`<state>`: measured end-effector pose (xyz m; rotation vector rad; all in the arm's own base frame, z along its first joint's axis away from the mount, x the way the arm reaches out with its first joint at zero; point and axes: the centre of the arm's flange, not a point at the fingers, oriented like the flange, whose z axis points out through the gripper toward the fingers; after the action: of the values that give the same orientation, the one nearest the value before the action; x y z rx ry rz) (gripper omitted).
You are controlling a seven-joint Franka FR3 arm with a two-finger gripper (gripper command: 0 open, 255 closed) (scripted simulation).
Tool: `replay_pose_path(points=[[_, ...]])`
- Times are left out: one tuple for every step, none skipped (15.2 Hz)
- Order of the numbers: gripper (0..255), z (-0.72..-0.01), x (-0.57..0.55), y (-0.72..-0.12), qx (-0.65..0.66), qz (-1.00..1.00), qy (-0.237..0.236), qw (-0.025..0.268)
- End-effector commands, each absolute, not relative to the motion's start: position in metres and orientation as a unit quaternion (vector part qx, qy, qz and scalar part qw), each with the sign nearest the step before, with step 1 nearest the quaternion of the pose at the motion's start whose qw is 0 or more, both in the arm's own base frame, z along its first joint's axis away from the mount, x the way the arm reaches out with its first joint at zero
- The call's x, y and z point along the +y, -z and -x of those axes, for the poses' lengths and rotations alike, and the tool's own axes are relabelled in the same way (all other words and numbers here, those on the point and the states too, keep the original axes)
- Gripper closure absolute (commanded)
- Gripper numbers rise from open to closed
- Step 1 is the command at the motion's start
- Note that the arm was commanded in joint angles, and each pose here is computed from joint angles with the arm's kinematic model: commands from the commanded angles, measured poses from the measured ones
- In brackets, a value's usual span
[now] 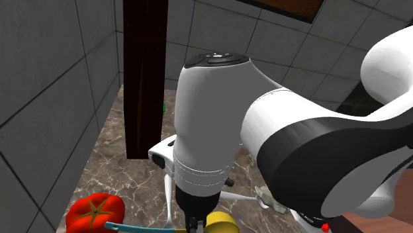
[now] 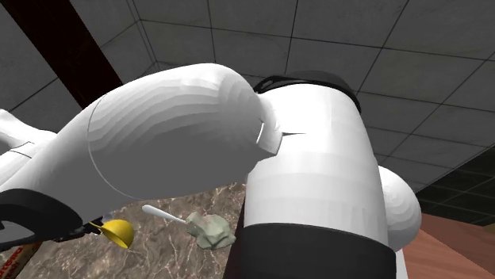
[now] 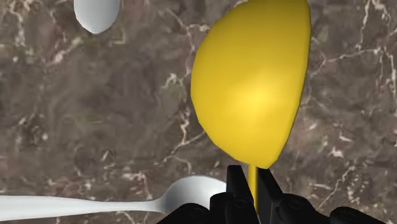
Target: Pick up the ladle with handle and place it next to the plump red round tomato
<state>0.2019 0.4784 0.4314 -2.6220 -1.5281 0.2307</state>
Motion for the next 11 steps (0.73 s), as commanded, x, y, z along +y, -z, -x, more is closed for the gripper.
replay_pose_path(points=[[255,-0.202,0.478,-0.421,-0.501,0.86,-0.076,0.049],[255,-0.202,0.478,-0.416,-0.501,0.86,-0.076,0.049],[255,-0.202,0.478,-0.41,-0.501,0.86,-0.076,0.049],[255,-0.202,0.478,-0.405,-0.501,0.86,-0.076,0.049],[255,-0.202,0.478,-0.4,-0.501,0.86,-0.076,0.049],[255,-0.202,0.478,-0.395,-0.501,0.86,-0.076,0.049],[255,-0.202,0.478,-0.389,-0.501,0.86,-0.076,0.049],[255,-0.202,0.478,-0.384,-0.501,0.86,-0.076,0.049],[255,-0.202,0.478,-0.382,-0.501,0.86,-0.076,0.049],[255,-0.202,0.478,-0.382,-0.501,0.86,-0.076,0.049],[255,-0.202,0.478,-0.382,-0.501,0.86,-0.076,0.049]])
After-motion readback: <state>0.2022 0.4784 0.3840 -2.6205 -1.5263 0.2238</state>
